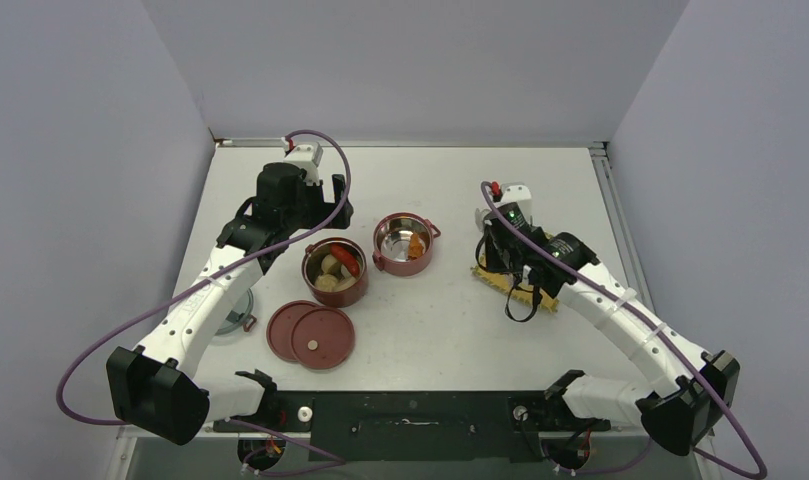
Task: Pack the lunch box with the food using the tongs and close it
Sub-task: Place the fake food in the packing box.
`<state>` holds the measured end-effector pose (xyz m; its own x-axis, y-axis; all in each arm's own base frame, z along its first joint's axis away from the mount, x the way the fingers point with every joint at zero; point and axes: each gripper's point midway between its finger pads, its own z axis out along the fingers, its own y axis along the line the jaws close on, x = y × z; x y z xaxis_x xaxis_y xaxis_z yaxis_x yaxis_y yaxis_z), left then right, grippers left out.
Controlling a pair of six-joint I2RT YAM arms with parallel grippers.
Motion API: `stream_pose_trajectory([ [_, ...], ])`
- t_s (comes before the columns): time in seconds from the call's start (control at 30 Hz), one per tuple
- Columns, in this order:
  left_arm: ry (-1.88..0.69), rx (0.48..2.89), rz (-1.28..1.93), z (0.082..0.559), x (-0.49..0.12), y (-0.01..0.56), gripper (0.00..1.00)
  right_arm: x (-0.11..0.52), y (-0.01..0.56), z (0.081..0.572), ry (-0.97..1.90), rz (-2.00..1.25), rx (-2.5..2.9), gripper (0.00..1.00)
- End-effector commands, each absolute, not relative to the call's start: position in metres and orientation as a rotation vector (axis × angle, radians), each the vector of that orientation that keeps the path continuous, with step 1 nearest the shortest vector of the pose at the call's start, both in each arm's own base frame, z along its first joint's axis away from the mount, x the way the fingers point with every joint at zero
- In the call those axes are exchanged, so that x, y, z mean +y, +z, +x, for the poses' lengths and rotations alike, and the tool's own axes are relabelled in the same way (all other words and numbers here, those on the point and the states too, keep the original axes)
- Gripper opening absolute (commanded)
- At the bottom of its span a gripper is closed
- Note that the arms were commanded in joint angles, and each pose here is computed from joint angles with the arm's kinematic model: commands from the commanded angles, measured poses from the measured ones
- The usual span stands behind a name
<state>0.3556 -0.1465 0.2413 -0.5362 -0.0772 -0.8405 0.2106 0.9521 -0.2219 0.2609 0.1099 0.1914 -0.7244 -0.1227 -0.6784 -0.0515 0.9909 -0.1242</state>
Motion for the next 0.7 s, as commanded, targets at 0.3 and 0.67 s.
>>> stream_pose_trajectory([
  [0.3, -0.399, 2.044, 0.085, 0.360, -0.149, 0.259, 0.97, 0.275, 0.236, 0.268, 0.414, -0.406, 2.135, 0.11],
  [0.67, -0.405, 2.042, 0.087, 0.359, -0.149, 0.259, 0.97, 0.295, 0.201, 0.285, 0.361, -0.388, 2.187, 0.11],
])
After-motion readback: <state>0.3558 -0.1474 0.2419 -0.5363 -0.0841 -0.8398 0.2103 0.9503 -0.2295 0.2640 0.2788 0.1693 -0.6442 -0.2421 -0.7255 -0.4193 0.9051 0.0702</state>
